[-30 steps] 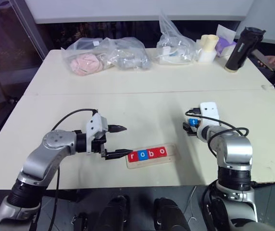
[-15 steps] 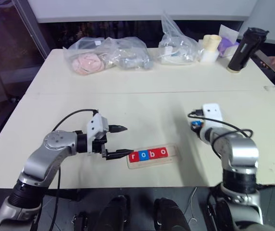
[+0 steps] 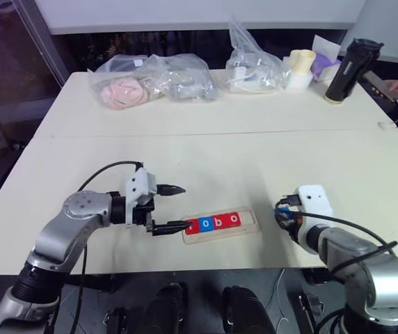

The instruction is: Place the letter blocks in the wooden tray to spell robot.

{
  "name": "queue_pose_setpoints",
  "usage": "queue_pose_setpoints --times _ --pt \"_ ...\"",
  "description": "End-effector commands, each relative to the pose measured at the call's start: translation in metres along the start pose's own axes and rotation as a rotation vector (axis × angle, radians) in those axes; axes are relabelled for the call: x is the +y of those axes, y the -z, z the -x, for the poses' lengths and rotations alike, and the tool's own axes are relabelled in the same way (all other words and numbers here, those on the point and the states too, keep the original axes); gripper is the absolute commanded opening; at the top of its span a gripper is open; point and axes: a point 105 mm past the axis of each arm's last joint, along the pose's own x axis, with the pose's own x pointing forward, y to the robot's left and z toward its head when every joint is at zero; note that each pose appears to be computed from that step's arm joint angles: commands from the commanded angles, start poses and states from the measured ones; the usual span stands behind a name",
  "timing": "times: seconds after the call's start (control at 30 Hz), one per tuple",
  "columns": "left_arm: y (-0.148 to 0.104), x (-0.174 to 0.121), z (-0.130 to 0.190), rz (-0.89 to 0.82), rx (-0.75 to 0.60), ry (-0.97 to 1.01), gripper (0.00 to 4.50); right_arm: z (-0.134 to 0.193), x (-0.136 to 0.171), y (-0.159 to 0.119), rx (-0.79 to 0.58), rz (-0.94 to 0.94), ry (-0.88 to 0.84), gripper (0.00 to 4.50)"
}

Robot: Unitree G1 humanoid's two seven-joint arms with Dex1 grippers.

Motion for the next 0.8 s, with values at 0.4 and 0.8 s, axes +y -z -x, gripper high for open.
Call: queue_pose_setpoints --times 0.4,0.8 --pt "-0.009 0.002 0.004 -0.052 -0.013 0.01 4.5 0.037 0.004 -0.046 -0.054 0.578 -0.438 4.46" --pt "-0.005 0.008 0.002 -0.052 -0.023 -0.032 4.5 0.007 -0.037 -0.03 -0.06 0.948 -0.731 4.46"
